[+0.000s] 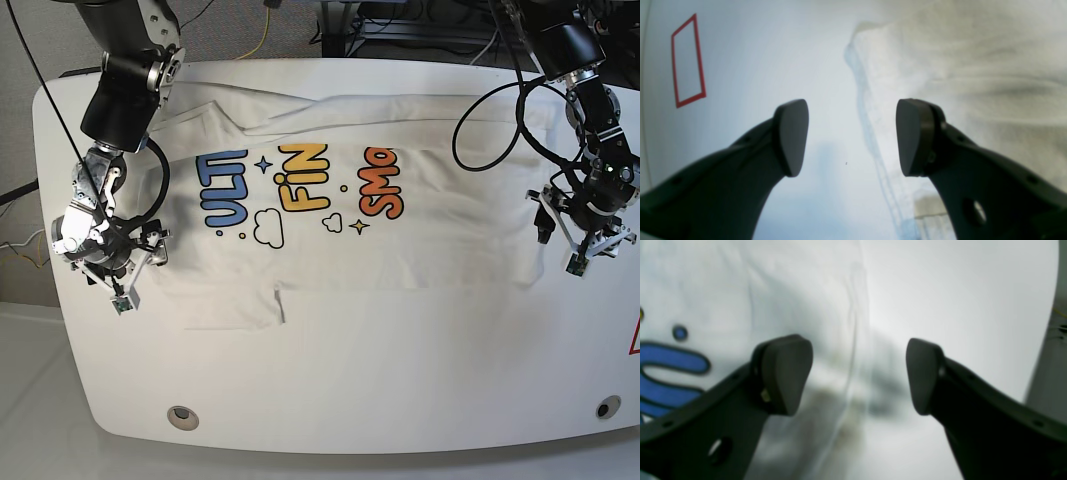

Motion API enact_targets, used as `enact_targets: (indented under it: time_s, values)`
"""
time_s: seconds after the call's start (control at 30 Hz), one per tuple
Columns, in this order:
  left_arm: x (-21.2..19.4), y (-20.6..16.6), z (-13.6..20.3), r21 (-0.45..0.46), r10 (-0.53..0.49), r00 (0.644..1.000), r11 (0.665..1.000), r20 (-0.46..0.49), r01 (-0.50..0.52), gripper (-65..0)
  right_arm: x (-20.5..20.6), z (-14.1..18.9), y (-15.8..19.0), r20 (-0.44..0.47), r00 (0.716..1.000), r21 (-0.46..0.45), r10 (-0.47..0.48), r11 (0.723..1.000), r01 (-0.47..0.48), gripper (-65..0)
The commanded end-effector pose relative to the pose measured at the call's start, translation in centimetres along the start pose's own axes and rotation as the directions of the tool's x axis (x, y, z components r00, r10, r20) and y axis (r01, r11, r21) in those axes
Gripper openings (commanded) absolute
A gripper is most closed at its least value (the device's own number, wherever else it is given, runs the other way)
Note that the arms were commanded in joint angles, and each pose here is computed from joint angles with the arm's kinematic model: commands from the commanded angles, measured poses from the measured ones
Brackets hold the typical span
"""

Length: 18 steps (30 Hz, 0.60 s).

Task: Fold the T-shirt properly
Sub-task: 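Open both grippers and release the shirt, then move both open grippers over the shirt's side edge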

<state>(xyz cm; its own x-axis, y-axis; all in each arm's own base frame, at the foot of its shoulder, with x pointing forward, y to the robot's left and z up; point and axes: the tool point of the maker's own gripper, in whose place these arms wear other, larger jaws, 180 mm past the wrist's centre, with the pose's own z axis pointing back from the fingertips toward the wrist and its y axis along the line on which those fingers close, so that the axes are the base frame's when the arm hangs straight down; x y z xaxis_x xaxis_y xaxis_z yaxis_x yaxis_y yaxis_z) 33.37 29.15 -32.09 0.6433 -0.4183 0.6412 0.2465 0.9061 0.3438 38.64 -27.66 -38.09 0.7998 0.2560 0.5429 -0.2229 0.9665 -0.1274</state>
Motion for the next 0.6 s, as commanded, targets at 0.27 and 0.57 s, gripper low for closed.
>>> enact_targets:
  time_s: [0.27, 0.57]
  values:
    - [0.9, 1.8, 0.7, 0.040, -0.028, 0.999, 0.999, 0.024, 0.027, -25.8, 2.4, -1.4, -3.2, 0.062, 0.977, 0.062, -0.204, 0.978, 0.200, -19.7]
    - [-0.3, 2.2, 0.7, 0.074, -0.060, 0.998, 0.995, -0.034, 0.062, -25.8, 1.7, -2.6, -2.5, 0.065, 0.968, 0.104, -0.244, 0.966, 0.236, -19.7]
